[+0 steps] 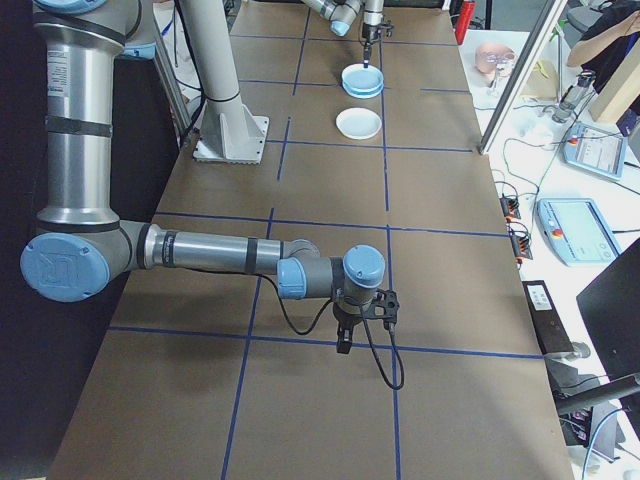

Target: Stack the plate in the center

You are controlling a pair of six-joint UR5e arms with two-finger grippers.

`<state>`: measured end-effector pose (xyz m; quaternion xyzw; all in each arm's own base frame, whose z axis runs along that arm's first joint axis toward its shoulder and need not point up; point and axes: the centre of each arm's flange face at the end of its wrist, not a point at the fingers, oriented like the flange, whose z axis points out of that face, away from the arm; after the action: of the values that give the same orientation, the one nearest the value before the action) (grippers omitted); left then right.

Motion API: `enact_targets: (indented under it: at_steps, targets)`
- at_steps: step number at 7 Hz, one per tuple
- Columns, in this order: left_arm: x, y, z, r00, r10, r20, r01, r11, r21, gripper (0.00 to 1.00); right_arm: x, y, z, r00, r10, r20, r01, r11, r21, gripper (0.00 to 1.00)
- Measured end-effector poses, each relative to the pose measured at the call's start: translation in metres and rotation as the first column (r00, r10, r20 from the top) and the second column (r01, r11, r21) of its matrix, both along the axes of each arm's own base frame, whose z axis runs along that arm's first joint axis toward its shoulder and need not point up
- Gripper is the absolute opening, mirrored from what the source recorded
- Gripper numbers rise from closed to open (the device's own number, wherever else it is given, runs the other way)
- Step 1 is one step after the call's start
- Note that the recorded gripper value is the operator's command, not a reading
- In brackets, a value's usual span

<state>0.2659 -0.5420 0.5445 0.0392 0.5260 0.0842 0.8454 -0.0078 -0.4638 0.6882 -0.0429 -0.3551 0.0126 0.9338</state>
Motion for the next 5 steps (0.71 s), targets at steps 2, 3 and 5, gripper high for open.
enact_targets:
  at_steps: [2,3,5]
  targets:
    - [0.0005,-0.0023,0.0003,1.000,-0.009,0.006,0.009,1.000,0.003,0.00,0.0000,0.0001,0.0001,1.000,0.000,0.000,0.000,1.000,-0.001,1.00]
    - [0.0006,-0.0028,-0.0003,1.000,-0.011,0.005,0.011,1.000,0.005,0.01,0.0000,0.0001,0.0001,1.000,0.000,0.000,0.000,1.000,-0.001,1.00]
    - [0.0010,-0.0036,-0.0014,1.000,-0.013,0.004,0.013,1.000,0.006,1.00,0.0000,0.0001,0.0001,1.000,0.000,0.000,0.000,1.000,-0.001,1.00]
